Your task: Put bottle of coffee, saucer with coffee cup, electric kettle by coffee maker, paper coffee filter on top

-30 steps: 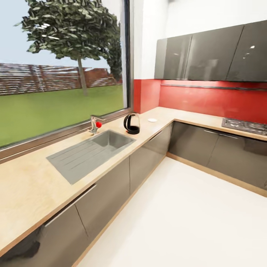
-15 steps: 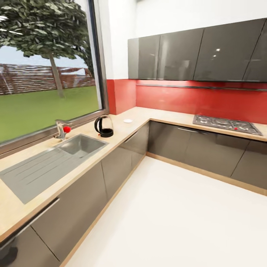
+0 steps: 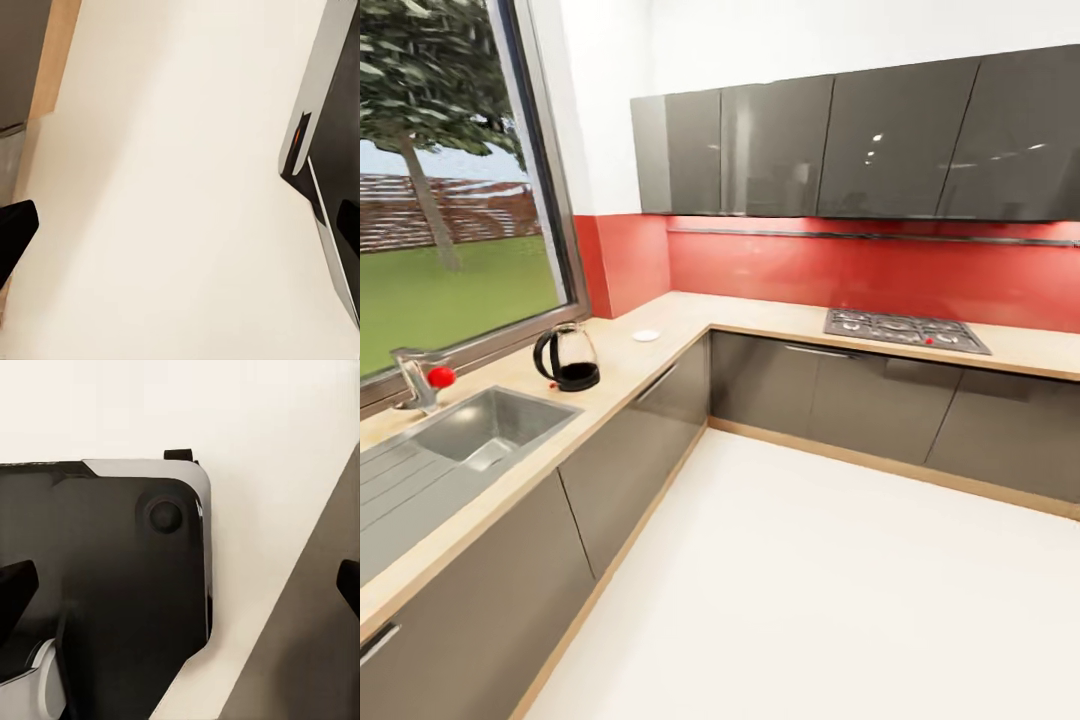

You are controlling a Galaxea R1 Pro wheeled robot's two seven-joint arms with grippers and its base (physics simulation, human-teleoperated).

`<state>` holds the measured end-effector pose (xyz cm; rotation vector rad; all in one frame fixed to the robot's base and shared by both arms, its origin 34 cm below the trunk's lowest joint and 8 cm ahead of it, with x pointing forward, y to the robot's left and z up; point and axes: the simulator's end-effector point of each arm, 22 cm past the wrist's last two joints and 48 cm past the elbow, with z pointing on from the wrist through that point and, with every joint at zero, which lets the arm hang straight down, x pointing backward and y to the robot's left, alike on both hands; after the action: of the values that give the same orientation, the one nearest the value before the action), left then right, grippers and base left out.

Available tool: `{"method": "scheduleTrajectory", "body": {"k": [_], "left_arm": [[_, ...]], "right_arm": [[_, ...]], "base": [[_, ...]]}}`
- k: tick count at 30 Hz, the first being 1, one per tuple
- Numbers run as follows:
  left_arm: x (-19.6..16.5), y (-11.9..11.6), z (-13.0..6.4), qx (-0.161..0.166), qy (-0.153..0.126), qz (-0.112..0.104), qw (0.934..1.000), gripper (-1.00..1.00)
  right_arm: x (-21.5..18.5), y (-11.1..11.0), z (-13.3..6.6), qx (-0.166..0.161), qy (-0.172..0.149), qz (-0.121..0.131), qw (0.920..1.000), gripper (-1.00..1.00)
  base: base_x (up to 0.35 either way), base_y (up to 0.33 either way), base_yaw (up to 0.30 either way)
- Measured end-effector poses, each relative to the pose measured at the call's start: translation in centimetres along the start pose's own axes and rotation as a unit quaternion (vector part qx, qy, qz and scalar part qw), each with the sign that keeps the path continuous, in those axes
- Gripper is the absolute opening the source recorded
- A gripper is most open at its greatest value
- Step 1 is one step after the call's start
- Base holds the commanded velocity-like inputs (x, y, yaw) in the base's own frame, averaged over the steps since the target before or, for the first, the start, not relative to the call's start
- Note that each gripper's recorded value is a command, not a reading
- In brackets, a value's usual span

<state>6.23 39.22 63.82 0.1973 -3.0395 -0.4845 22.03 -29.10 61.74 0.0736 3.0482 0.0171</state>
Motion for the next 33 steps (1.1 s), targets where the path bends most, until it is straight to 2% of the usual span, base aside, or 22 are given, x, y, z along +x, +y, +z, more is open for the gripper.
{"method": "scheduleTrajectory", "body": {"k": [8,17,29,33], "left_arm": [[-0.19,0.03,0.00,0.000,-0.002,0.000,1.0000,1.00],[-0.39,-0.01,-0.01,0.000,-0.004,0.000,1.0000,1.00],[-0.43,-0.20,-0.03,0.001,-0.005,-0.002,1.0000,1.00],[-0.38,-0.33,-0.05,0.002,-0.004,-0.002,1.0000,1.00]], "right_arm": [[0.02,0.11,0.01,0.000,0.000,-0.001,1.0000,1.00],[0.05,0.92,0.05,-0.005,0.000,-0.005,1.0000,1.00],[-0.04,0.09,0.01,0.001,-0.001,-0.003,1.0000,1.00],[-0.03,0.07,0.01,0.001,0.000,-0.003,1.0000,1.00]], "base": [[0.337,0.000,-0.251],[0.337,-0.024,-0.016],[0.309,-0.174,-0.003],[0.304,-0.188,-0.149]]}}
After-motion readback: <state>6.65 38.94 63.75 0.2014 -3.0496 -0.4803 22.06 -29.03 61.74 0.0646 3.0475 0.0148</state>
